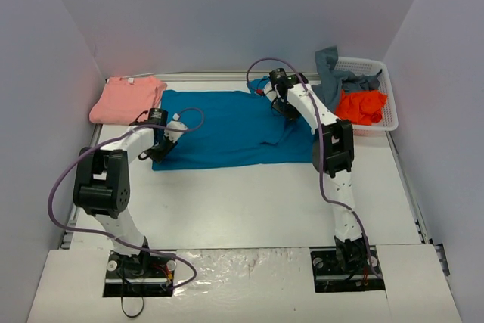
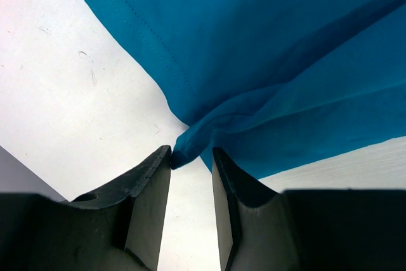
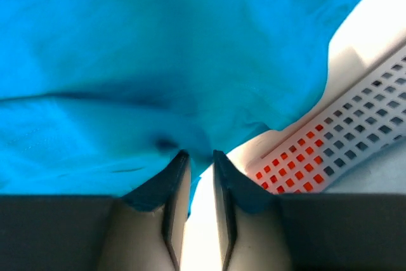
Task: Fold and stack the t-shirts
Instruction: Fold the flattened tshirt in 1/3 of the way, then grap the side of the flattened tshirt furthest away from the robot with both arms
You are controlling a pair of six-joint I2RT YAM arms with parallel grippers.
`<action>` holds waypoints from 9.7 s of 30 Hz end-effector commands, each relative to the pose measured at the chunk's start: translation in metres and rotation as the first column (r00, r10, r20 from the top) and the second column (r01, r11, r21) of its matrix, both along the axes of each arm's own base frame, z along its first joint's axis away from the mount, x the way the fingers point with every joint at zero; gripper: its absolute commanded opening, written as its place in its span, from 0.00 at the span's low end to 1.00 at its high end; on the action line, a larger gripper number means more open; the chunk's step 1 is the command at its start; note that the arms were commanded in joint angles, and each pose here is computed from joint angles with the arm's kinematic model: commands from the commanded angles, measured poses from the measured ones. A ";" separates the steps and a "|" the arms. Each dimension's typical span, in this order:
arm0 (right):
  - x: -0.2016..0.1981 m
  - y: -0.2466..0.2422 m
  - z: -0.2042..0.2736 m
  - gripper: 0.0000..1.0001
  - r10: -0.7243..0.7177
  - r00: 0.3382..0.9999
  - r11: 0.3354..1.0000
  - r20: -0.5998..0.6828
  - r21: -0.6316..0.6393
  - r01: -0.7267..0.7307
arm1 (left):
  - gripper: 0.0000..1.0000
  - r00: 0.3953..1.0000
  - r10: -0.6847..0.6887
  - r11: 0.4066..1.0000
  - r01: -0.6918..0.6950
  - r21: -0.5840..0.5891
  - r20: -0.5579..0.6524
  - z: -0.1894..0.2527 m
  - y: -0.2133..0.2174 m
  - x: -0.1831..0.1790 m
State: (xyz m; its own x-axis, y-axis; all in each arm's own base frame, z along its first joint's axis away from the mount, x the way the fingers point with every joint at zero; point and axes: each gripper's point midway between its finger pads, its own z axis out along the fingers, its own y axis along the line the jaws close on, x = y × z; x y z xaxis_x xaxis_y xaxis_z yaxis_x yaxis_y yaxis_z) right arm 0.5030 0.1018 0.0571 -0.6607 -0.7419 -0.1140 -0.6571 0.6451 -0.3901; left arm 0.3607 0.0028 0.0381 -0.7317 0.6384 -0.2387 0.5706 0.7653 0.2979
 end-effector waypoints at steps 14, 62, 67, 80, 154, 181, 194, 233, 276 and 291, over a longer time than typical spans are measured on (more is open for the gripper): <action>-0.024 0.010 0.065 0.40 -0.007 0.994 0.987 0.106 0.159 -0.010 | 0.32 0.979 0.110 0.994 -0.104 -0.041 0.171 0.062 0.015 -0.007; -0.075 0.083 -0.026 0.06 0.195 0.977 0.968 -0.090 0.179 -0.177 | 0.32 0.982 0.155 0.978 -0.137 -0.159 0.104 0.038 0.003 -0.035; -0.072 0.082 -0.024 0.00 0.183 0.980 0.973 -0.075 0.157 -0.170 | 0.33 0.981 0.156 0.977 -0.137 -0.164 0.113 0.040 0.003 -0.034; -0.040 0.091 -0.008 0.00 0.152 0.988 0.979 0.040 0.130 -0.155 | 0.33 0.982 0.156 0.977 -0.138 -0.164 0.105 0.040 0.003 -0.037; -0.219 -0.064 -0.002 0.40 -0.018 0.997 0.999 -0.077 0.037 0.020 | 0.24 0.997 -0.063 0.994 0.066 0.089 -0.035 -0.033 -0.015 -0.034; -0.175 -0.090 -0.041 0.39 -0.060 0.978 0.982 -0.198 0.166 0.093 | 0.02 0.994 -0.081 0.996 0.084 0.032 -0.072 -0.027 -0.023 -0.052; -0.153 -0.081 -0.050 0.39 -0.037 0.978 0.974 -0.203 0.210 0.081 | 0.02 0.995 -0.070 0.997 0.073 0.037 -0.073 -0.026 -0.021 -0.053; -0.283 -0.102 0.024 0.00 0.051 0.964 0.975 -0.262 0.223 0.009 | 0.03 0.988 -0.134 0.990 0.130 0.050 0.075 0.077 -0.002 -0.120; -0.148 -0.054 0.142 0.72 -0.019 0.990 0.896 0.143 0.442 -0.047 | 0.46 0.977 0.003 0.944 0.067 -0.323 0.211 0.132 -0.041 -0.023; -0.074 -0.014 0.100 0.66 0.001 0.999 0.850 0.032 0.527 -0.018 | 0.48 0.990 0.011 0.862 0.061 -0.504 0.139 0.105 -0.056 0.115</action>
State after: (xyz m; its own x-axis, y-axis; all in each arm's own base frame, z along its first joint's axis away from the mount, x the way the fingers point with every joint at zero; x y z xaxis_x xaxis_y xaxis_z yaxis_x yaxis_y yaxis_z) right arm 0.4244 0.0737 0.1446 -0.6503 -0.5940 -0.4735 -0.6545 0.7545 -0.0477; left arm 0.4667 -0.0518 0.1276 -0.6739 0.4457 -0.5892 0.5674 0.8230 -0.0265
